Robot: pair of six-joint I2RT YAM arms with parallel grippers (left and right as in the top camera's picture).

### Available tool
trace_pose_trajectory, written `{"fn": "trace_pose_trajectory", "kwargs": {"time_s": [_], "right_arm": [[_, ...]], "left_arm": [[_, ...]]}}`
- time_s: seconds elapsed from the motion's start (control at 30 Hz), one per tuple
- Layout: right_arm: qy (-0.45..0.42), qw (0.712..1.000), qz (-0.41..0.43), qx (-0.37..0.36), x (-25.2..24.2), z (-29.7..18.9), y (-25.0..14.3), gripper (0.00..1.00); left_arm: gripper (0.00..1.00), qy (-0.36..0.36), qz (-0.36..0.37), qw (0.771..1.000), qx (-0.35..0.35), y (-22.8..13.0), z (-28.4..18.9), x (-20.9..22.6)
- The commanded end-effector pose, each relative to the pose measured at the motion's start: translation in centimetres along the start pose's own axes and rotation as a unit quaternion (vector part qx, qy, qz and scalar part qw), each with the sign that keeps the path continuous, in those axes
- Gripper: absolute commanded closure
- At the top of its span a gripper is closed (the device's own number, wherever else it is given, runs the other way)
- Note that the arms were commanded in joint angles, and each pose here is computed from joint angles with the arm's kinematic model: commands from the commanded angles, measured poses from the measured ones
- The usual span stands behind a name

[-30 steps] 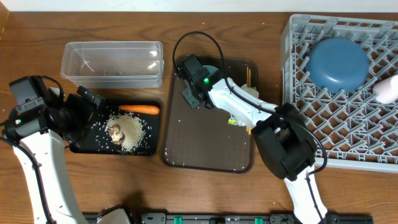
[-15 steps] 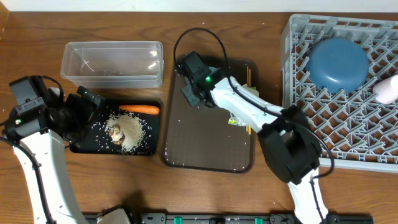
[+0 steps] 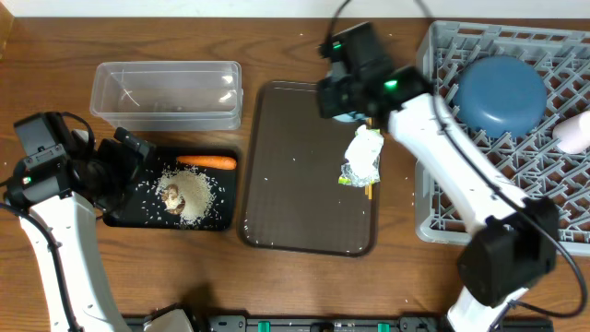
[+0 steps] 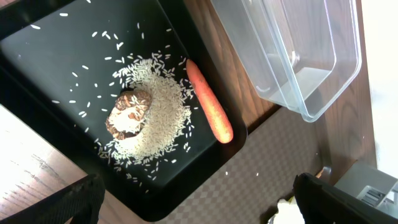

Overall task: Sort waste into correct bins and load items into the dishwasher rack
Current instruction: 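Lift the light-blue bowl and carry it right to the dish rack, then lower the bowl into the rack's right side and release it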

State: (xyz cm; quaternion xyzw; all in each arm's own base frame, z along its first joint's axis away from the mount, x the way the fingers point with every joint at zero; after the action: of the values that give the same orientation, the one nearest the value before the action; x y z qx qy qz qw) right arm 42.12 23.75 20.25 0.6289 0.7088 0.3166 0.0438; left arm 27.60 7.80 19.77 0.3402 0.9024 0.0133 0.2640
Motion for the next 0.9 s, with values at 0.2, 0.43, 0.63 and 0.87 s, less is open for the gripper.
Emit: {"fn": "trace_pose_trajectory", "kwargs": {"time_s": [0.2,0.43,0.63,0.87], "right_arm": [[0.018,0.990,0.133,0.032,-5.5,-9.6,-0.9,0.99],[-0.013,0.981,0.194,0.023,-9.7,-14.4,-2.1,0.99],[0.056,0.968,0.242,0.028,-11.8,-14.9,-4.1,0.99],[0.146,0.946,0.288,-0.034,-16.1,-14.8,-5.1,0.99]], "left_arm": [[0.02,-0.004,0.006,1.000,-0.003,0.2,-0.3,-0.1],[0.02,-0.004,0.006,1.000,-0.003,0.2,-0.3,-0.1],[0.02,-0.004,0.006,1.000,-0.003,0.2,-0.3,-0.1],[0.02,-0.003,0.006,1.000,-0.003,0.2,-0.3,-0.1]]}}
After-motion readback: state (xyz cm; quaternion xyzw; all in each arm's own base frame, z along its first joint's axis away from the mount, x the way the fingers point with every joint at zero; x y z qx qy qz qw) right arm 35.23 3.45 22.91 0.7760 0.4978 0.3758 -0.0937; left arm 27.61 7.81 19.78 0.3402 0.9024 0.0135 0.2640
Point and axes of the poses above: each gripper's point midway between its finger pads, its own z axis out along the fingers, its own x axis along the line the jaws close on, y = z × x, the point moved 2 cm from there along -z, back along the fingers, and after that the axes turned 9 degrees about z, right-handed, at the moved point
